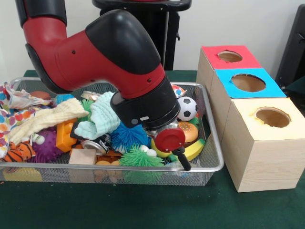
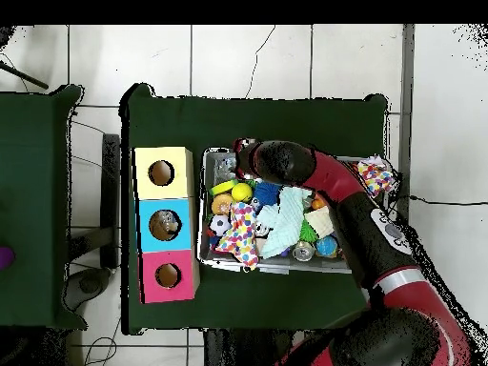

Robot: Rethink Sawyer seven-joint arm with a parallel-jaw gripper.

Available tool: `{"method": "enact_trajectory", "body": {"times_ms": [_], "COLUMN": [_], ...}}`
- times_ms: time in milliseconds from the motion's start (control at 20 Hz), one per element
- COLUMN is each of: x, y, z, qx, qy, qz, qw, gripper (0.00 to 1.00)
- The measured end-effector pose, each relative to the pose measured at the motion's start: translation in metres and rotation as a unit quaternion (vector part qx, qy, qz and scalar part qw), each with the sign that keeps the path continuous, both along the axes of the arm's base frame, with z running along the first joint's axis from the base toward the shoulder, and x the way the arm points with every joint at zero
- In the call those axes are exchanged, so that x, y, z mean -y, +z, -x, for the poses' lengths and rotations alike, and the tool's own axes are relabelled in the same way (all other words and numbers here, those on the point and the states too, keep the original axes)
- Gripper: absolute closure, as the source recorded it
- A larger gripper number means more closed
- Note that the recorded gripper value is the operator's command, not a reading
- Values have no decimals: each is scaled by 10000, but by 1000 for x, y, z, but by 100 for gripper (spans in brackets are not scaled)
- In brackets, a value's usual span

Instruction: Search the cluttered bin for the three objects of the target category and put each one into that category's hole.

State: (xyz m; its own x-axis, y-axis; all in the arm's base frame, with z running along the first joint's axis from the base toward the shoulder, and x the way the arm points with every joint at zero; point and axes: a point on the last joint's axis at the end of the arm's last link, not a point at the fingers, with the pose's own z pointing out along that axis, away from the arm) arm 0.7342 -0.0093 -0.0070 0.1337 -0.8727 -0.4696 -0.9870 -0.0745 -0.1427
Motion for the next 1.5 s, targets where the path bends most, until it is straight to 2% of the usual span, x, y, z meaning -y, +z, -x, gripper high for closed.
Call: {"method": "enact_trajectory", "body": {"times_ms": [700, 1500], "x": [12, 13], "y": [-1, -1], "z": [6, 7], "qx": [-47, -36], "qy": [-76, -88], "qz": [-48, -42], "qw": [9999, 9999], "gripper": [0, 0]}}
